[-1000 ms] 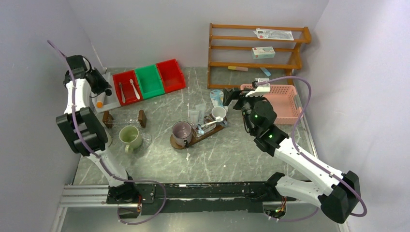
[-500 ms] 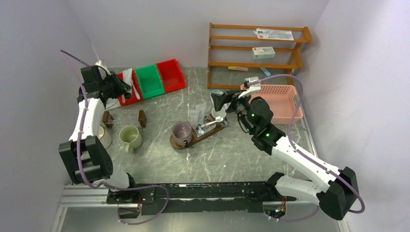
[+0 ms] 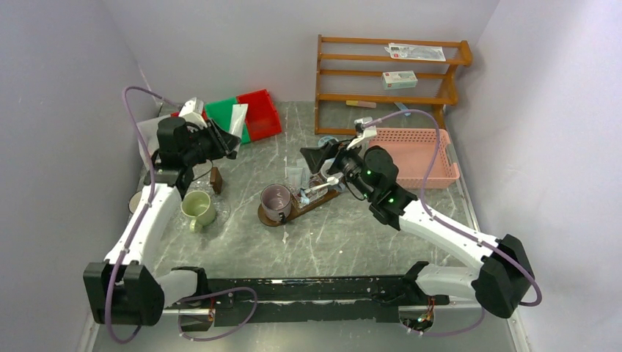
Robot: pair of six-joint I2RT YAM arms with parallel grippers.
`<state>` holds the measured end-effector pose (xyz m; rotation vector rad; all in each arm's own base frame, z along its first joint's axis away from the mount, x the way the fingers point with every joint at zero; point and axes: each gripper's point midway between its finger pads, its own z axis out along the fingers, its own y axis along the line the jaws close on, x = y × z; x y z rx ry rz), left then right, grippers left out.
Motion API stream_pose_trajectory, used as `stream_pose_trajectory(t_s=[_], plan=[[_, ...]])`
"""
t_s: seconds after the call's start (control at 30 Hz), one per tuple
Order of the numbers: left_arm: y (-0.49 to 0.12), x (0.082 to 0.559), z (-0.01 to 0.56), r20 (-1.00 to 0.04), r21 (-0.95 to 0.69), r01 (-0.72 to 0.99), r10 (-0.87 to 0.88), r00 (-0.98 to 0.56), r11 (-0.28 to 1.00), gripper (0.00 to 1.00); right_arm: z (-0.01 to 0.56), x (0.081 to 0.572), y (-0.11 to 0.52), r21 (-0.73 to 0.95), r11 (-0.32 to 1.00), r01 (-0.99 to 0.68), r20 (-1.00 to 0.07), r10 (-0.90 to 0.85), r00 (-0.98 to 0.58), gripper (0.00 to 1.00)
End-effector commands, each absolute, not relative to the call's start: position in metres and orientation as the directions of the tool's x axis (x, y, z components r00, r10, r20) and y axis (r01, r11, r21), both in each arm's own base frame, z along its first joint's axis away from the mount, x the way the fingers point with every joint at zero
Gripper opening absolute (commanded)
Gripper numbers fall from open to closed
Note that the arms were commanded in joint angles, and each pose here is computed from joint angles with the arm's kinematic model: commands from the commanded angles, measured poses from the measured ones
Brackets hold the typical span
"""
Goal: Prepare toiletry sets of a toothbrush and toothpaste on the tray
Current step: Pick up the toothpaste from the storage box.
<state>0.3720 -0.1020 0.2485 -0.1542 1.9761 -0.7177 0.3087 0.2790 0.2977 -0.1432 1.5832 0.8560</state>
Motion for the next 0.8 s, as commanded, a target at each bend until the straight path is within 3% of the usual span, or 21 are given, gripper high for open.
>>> stream_pose_trajectory(t_s=[0.0,0.6,0.77], plan=[[-0.126,0.364,0.287,-0.809,-0.57,0.321,-0.446,-0.384,0.757,0.09,0.32,0.3,0.305,0.515,0.61,-0.602,-0.849,0.46,-0.26,0.93],[-0.193,0.315,0.329,-0.767,-0.628,0.574,-0.543,-0.342,0.525,0.08,0.309,0.27,0.376,0.532,0.441,-0.723,-0.832,0.432,-0.348,0.88],[-0.196,0.304,0.33,-0.803,-0.578,0.615,-0.508,-0.312,0.537,0.08,0.32,0.27,0.367,0.521,0.447,-0.727,-0.829,0.466,-0.308,0.87]])
